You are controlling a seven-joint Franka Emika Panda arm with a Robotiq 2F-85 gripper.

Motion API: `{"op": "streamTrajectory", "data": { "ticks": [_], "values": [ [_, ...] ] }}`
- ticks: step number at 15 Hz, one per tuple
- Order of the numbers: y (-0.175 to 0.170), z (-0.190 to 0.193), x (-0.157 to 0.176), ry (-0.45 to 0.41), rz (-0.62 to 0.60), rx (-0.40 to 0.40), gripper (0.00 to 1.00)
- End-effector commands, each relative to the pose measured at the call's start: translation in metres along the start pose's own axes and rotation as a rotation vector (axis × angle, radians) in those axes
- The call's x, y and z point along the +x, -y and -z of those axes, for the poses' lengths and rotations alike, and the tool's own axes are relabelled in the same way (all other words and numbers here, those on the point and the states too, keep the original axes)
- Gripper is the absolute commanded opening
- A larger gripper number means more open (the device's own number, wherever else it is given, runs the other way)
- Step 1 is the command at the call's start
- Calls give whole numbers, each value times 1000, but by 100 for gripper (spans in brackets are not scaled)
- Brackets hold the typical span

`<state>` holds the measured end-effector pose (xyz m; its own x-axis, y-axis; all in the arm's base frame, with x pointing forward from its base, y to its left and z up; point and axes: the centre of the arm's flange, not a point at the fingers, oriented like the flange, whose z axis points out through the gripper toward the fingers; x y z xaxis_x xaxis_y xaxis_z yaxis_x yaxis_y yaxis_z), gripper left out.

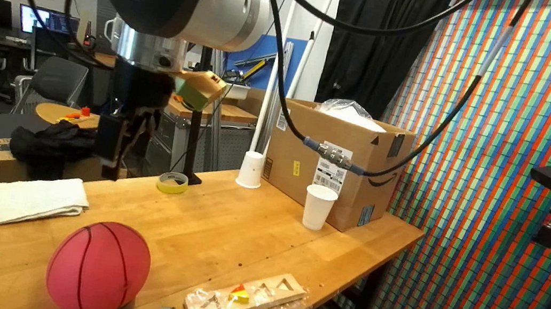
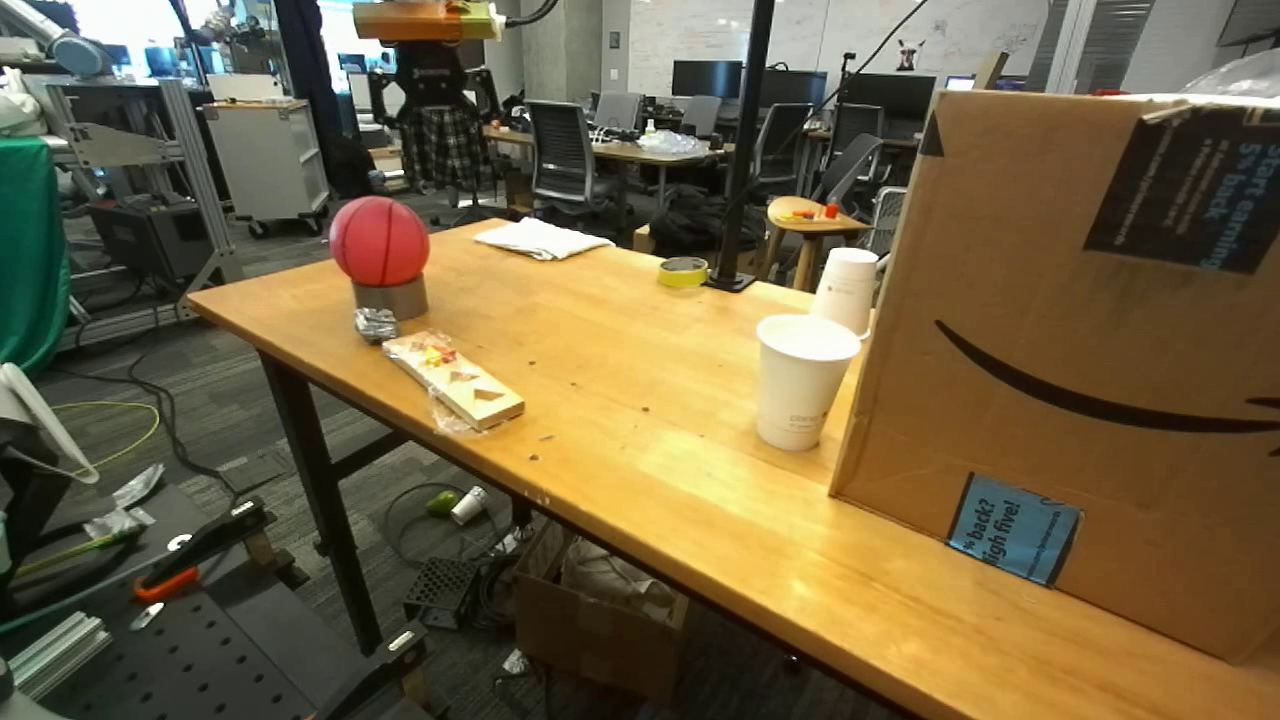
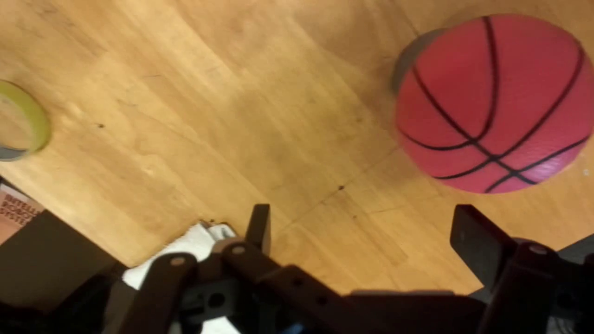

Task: Move the seal tape and pick up the white ball and put it in the cup, then pick up the red ball and place it on the seal tape

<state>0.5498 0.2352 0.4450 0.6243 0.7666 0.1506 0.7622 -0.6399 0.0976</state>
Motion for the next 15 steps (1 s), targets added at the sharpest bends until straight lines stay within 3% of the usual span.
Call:
{"op": "streamTrajectory", "data": {
  "ticks": [1,6,7,10,15],
  "values": [
    [-81,5,5,3,-30,-78,100],
    [-159,-6,-13,2,-109,-123,100],
    [-135,-9,-29,21,-110,-105,100],
    [-153,-15,-28,18,-124,-108,100],
    [-152,-13,-24,13,-120,-110,100]
  ]
}}
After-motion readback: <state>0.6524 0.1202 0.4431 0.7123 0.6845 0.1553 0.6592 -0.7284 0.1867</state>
